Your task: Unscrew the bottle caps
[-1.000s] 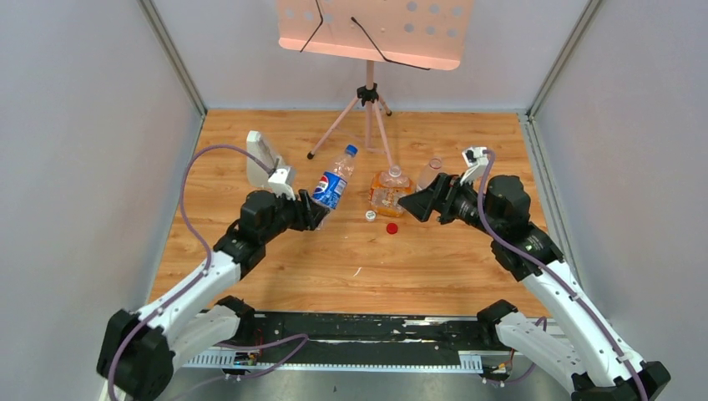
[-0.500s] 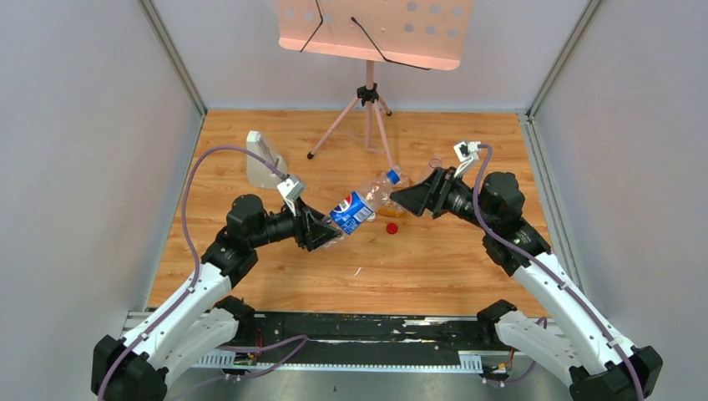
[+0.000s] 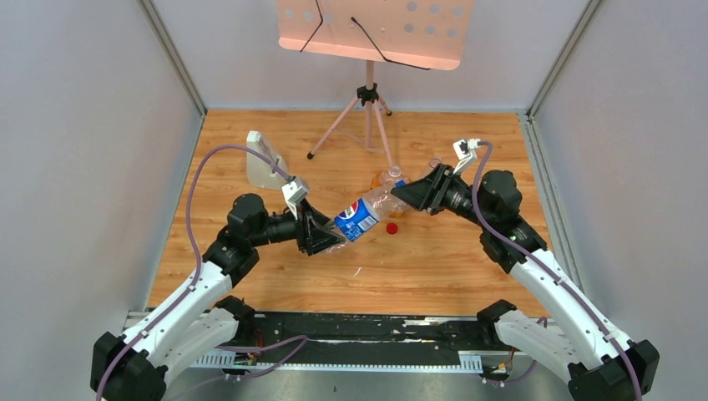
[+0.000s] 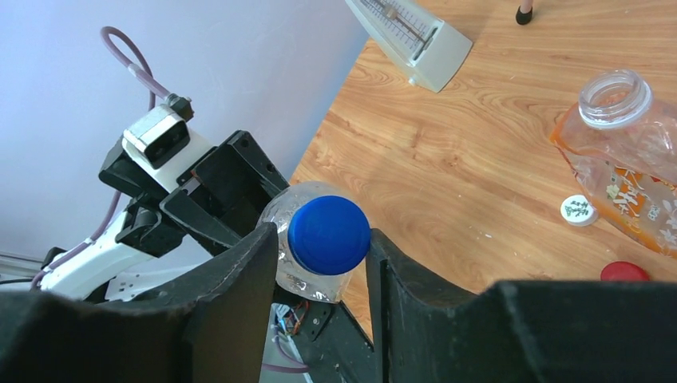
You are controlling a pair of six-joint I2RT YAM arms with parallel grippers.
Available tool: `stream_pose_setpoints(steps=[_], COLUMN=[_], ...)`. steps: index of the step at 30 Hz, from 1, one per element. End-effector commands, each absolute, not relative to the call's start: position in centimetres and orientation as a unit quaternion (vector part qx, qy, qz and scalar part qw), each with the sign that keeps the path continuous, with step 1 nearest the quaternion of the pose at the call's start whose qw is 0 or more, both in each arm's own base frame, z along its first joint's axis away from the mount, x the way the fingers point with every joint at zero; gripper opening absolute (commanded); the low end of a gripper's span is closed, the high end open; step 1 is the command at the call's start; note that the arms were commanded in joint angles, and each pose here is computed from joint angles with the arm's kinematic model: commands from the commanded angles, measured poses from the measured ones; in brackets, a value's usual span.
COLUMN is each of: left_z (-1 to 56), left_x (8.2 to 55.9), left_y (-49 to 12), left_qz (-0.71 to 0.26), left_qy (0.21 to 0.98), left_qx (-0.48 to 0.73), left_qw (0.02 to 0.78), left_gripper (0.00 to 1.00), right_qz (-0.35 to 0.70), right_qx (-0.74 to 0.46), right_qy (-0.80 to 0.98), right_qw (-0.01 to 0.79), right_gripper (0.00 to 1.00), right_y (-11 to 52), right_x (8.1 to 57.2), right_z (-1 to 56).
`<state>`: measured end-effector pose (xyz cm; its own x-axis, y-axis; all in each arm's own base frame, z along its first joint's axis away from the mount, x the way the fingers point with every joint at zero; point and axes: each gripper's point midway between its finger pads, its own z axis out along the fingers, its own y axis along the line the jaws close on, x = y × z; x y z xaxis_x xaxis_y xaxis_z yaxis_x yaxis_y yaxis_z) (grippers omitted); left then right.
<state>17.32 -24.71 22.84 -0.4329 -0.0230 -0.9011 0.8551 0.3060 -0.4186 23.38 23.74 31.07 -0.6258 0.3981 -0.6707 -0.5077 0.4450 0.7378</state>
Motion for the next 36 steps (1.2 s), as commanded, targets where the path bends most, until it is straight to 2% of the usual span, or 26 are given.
stream_pose_setpoints(steps=[1, 6, 8, 9, 12, 14, 20, 28, 32, 36], left_z=[26.1, 25.9, 26.0, 26.2, 26.7, 27.1, 28.0, 27.1, 27.0, 27.0], left_x=[16.8, 17.1, 17.2, 17.3, 17.1, 16.9, 15.9, 11.3, 10.0, 10.0], left_y=[-25.3, -25.3, -25.3, -25.3, -25.7, -26.1, -27.8, -30.5, -31.0, -31.0], left_qz=[-0.518, -0.514, -0.514, -0.514, -0.528, -0.541, -0.585, -0.645, -0.650, -0.647], left_qy=[0.631, 0.641, 0.641, 0.639, 0.628, 0.619, 0.590, 0.538, 0.521, 0.520], left_qx=[0.345, 0.335, 0.334, 0.333, 0.337, 0.344, 0.380, 0.460, 0.479, 0.481], left_qw=[0.463, 0.461, 0.463, 0.465, 0.461, 0.453, 0.408, 0.288, 0.277, 0.283], left_gripper=[0.52, 0.68, 0.75, 0.83, 0.98, 1.00, 1.00, 0.97, 0.88, 0.72], right_qz=[0.539, 0.550, 0.552, 0.555, 0.563, 0.565, 0.594, 0.610, 0.607, 0.603], right_qx=[-0.042, -0.072, -0.086, -0.096, -0.130, -0.151, -0.257, -0.341, -0.362, -0.366], right_qy=[0.714, 0.699, 0.698, 0.696, 0.687, 0.682, 0.628, 0.557, 0.541, 0.533], right_qw=[0.446, 0.452, 0.447, 0.445, 0.440, 0.440, 0.432, 0.449, 0.456, 0.468], right_gripper=[0.39, 0.21, 0.17, 0.16, 0.13, 0.11, 0.11, 0.12, 0.11, 0.11], right_y=[23.8, 24.1, 24.4, 24.5, 24.9, 25.1, 25.9, 26.0, 25.9, 25.7], right_x=[23.5, 22.8, 22.5, 22.3, 21.6, 21.2, 18.2, 15.9, 15.3, 15.1], right_z=[32.9, 33.5, 33.1, 33.0, 32.6, 32.3, 32.3, 33.4, 33.8, 34.1])
